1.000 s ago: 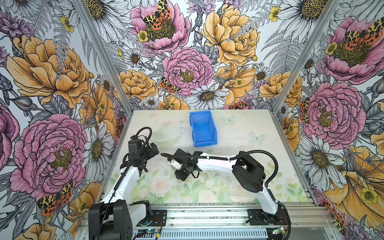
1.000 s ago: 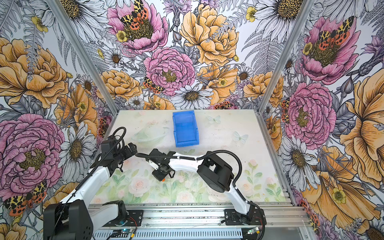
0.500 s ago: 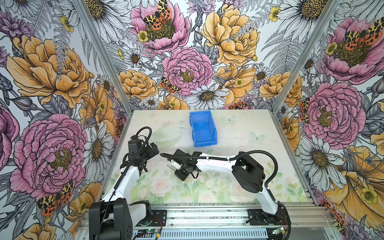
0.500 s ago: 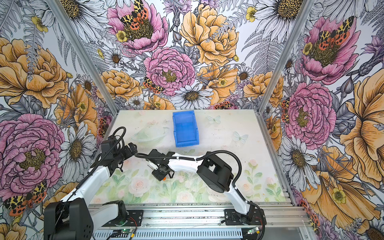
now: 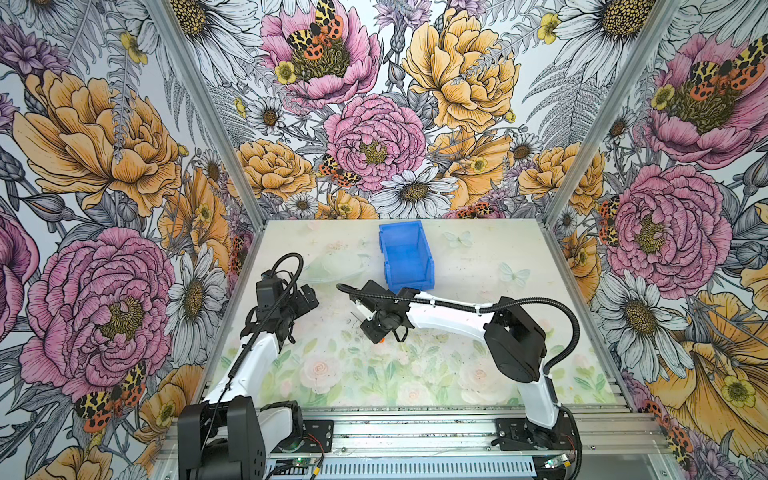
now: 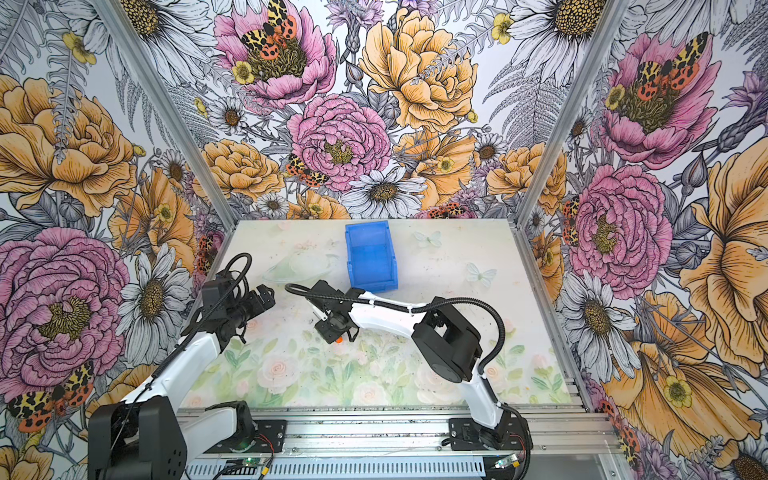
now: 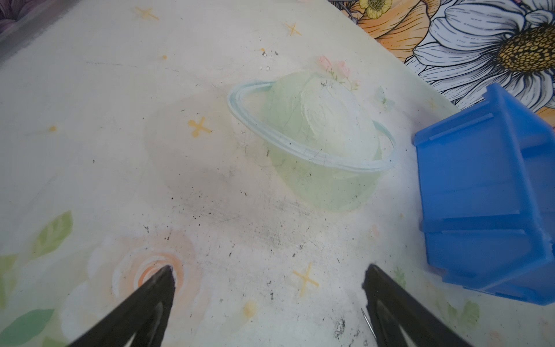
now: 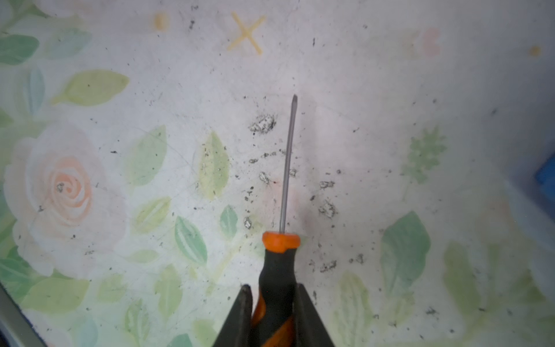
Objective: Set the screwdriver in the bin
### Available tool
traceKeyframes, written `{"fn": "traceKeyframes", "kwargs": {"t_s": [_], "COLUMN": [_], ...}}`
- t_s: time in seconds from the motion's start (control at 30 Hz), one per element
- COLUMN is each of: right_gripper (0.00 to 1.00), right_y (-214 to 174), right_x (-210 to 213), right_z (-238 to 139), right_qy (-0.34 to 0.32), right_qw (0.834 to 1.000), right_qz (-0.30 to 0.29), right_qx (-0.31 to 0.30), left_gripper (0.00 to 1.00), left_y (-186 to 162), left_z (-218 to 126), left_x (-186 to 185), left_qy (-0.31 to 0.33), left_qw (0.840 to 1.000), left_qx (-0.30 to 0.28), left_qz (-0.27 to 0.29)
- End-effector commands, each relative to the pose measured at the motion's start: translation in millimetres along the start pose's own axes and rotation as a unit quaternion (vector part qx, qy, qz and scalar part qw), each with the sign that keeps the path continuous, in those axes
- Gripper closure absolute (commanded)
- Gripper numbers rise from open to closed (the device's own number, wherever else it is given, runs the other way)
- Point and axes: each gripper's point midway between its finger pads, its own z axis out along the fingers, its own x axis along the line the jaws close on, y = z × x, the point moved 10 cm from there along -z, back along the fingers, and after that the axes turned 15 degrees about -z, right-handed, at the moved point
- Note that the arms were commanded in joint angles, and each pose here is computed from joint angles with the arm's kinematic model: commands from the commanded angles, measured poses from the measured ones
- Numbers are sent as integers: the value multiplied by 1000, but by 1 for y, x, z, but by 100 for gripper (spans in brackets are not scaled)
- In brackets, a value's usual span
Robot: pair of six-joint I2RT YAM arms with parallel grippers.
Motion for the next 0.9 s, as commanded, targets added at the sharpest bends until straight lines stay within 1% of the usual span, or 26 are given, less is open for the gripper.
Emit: {"fn": "traceKeyframes", "kwargs": {"t_s": [0.0, 0.1, 0.3, 0.47, 0.57, 0.6, 0.7, 0.73, 0.77, 0.87], "right_gripper": [100, 100, 100, 100, 90, 85, 64, 59, 51, 39], "right_y": [11, 13, 16, 6, -11, -16, -26, -27, -28, -29], "right_x": [-4, -11, -33, -45, -42, -39, -29, -27, -24, -15], "right_z": [-29, -40, -62, -62, -57, -55, -54, -53, -50, -39], "right_qy": [14, 14, -4, -17, -12, -8, -5, -5, -2, 9], "right_qw": [998, 997, 993, 991, 991, 991, 992, 992, 992, 992], "right_qz": [26, 40, 75, 101, 121, 124, 120, 120, 122, 122], "right_qx": [-52, -69, -94, -82, -63, -55, -42, -39, -34, -18], "left_gripper": [1, 1, 1, 1, 1, 1, 1, 1, 1, 1], "left_y": [6, 8, 4, 4, 3, 3, 0, -1, -1, -3], "left_z": [-9, -14, -14, -16, -17, -17, -16, -15, -15, -15], "left_x": [-3, -4, -4, -4, -4, -4, -4, -5, -5, -6], "left_qy": [-20, -20, -22, -19, -19, -19, -20, -20, -20, -18], "left_qw": [999, 999, 999, 999, 999, 999, 999, 999, 999, 999], "left_qx": [-29, -39, -32, -35, -37, -36, -34, -33, -32, -29], "left_qz": [4, 9, 10, 12, 12, 13, 15, 16, 17, 21]}}
